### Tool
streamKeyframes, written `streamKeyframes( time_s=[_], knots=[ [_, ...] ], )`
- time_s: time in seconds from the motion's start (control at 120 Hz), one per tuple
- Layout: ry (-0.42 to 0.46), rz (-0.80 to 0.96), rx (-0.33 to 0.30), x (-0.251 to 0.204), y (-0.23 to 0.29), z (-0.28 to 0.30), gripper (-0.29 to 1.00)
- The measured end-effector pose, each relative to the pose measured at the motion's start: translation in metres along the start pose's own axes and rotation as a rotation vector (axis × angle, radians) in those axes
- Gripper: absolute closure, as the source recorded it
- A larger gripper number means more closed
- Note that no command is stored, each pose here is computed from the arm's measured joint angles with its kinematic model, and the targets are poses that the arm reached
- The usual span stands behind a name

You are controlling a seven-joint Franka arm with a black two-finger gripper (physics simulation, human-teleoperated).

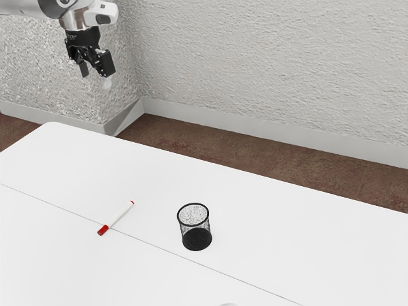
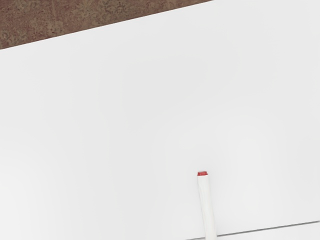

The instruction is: Put the marker into the pen holder.

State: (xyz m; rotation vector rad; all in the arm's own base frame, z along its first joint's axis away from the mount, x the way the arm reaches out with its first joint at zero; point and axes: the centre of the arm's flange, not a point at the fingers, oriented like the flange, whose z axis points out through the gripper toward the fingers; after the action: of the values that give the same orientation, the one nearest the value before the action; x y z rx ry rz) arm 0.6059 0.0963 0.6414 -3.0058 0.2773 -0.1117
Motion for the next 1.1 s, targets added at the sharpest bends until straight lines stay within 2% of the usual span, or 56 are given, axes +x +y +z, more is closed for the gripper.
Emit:
streamKeyframes(
  time_s=[0.258,0.375,0.483,0.617,0.933,1.1],
  knots=[
    [-0.004,0.003,-0.011,0.005,0.002,0.007,0.02],
    [-0.146,0.026,-0.041,0.041,0.015,0.105,0.02],
    [-0.239,0.003,-0.113,0.053,0.013,0.185,0.02],
    [-0.248,0.001,-0.148,0.058,0.022,0.225,0.02],
    [-0.226,0.008,-0.15,0.052,0.041,0.285,0.02],
    [-0.225,-0.008,-0.169,0.001,0.046,0.296,0.02]
  ],
)
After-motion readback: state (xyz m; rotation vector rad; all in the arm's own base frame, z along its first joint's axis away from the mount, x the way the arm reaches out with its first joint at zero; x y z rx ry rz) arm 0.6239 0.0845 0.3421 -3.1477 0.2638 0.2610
